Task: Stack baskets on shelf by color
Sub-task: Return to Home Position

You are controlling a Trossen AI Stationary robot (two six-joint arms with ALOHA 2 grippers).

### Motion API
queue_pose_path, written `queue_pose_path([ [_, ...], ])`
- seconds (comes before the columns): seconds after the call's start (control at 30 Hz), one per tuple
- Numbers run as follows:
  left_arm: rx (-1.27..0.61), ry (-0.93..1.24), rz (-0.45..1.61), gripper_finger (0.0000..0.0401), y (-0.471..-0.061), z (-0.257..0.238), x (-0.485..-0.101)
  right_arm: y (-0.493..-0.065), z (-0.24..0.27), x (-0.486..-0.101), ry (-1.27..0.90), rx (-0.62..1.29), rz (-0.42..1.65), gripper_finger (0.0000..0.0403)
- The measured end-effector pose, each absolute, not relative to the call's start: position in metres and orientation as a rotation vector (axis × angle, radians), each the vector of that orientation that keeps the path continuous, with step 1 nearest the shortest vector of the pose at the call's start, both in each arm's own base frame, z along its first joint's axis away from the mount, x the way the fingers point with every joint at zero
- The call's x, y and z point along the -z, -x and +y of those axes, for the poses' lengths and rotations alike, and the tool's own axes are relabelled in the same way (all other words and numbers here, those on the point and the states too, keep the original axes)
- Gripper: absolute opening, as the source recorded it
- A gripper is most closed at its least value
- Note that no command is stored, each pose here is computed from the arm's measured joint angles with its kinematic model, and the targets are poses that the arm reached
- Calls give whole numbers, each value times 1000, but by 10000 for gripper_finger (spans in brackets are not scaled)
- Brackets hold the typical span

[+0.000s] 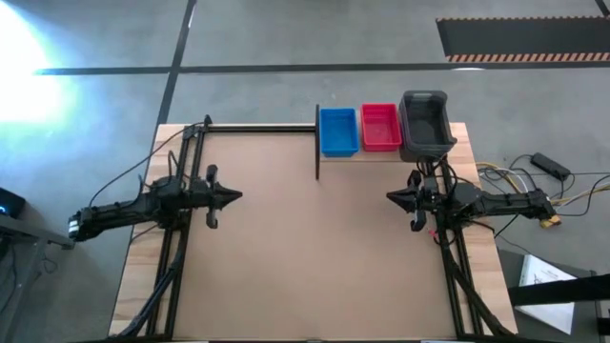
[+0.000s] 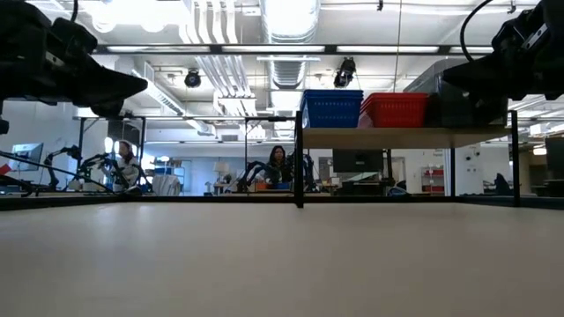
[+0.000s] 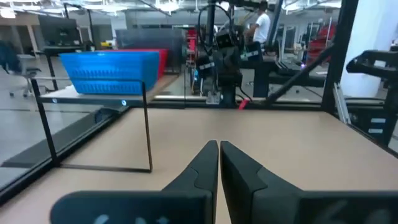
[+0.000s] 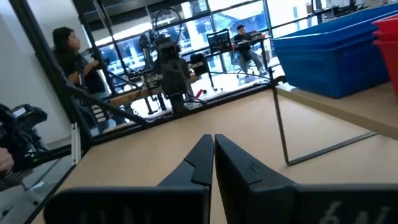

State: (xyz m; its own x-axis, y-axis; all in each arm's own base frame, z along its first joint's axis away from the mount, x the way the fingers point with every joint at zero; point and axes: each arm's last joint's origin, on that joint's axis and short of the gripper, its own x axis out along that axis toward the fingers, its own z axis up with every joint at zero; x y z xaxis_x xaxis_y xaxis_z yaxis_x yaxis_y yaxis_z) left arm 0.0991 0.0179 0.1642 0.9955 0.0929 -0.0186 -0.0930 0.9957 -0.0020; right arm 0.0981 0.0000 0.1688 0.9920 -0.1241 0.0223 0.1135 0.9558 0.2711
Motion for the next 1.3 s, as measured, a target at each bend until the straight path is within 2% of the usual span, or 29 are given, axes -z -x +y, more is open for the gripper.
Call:
queue_pose_path([
  [0.37,-260,17,-2,0,-97,21,-165,-100,0,-166,-265,136,-10,9],
  [1.03,-230,46,6,0,-98,18,-164,-98,-12,-168,-212,362,-44,9],
  [1.13,-222,46,14,0,-98,18,-163,-99,-11,-167,-190,290,-25,9],
  [1.3,-223,44,39,0,-100,18,-161,-100,-3,-164,-186,29,30,9],
])
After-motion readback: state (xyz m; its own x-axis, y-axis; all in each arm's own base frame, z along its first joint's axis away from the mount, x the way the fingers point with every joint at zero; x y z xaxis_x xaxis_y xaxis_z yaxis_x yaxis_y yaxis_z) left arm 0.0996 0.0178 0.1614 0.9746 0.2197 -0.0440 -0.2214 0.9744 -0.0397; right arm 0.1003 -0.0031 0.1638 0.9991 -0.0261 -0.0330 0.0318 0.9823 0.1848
